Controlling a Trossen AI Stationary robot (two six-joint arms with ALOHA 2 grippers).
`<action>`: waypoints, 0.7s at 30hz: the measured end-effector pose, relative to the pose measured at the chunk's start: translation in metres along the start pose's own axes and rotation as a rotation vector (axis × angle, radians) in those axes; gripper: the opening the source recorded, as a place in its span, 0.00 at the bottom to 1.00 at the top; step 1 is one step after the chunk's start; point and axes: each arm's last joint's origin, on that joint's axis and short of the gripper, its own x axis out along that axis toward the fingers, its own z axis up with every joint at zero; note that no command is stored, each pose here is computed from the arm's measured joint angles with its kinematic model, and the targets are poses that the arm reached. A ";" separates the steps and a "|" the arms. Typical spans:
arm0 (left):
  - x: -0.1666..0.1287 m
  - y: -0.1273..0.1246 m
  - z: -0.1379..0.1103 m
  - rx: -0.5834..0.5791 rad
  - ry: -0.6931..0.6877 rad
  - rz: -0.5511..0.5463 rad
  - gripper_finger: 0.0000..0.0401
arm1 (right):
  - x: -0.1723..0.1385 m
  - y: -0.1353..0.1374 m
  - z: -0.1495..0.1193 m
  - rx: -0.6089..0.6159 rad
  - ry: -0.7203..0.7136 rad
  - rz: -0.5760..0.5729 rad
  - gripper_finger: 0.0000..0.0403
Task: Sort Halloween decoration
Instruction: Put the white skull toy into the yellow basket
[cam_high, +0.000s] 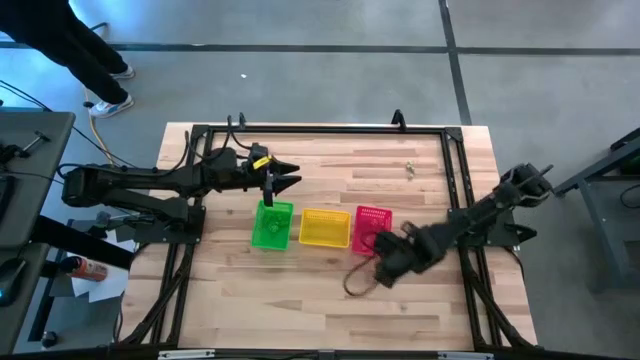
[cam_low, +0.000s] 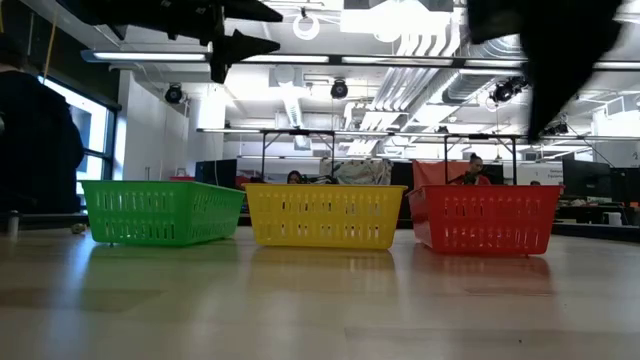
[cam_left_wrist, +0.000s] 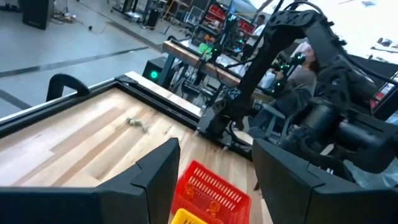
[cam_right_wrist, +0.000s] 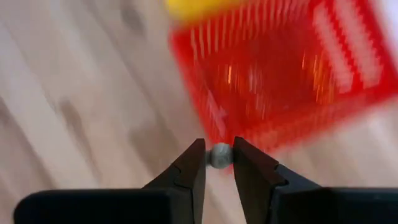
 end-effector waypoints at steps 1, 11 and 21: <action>0.000 0.000 0.000 0.000 -0.005 -0.002 0.48 | 0.002 -0.003 0.009 -0.017 -0.030 0.012 0.18; -0.003 -0.010 0.020 -0.058 -0.208 -0.107 0.48 | 0.009 -0.030 0.104 -0.081 -0.427 0.197 0.18; -0.006 -0.015 0.031 -0.031 -0.324 -0.161 0.48 | 0.022 -0.053 0.128 -0.159 -0.385 0.312 0.18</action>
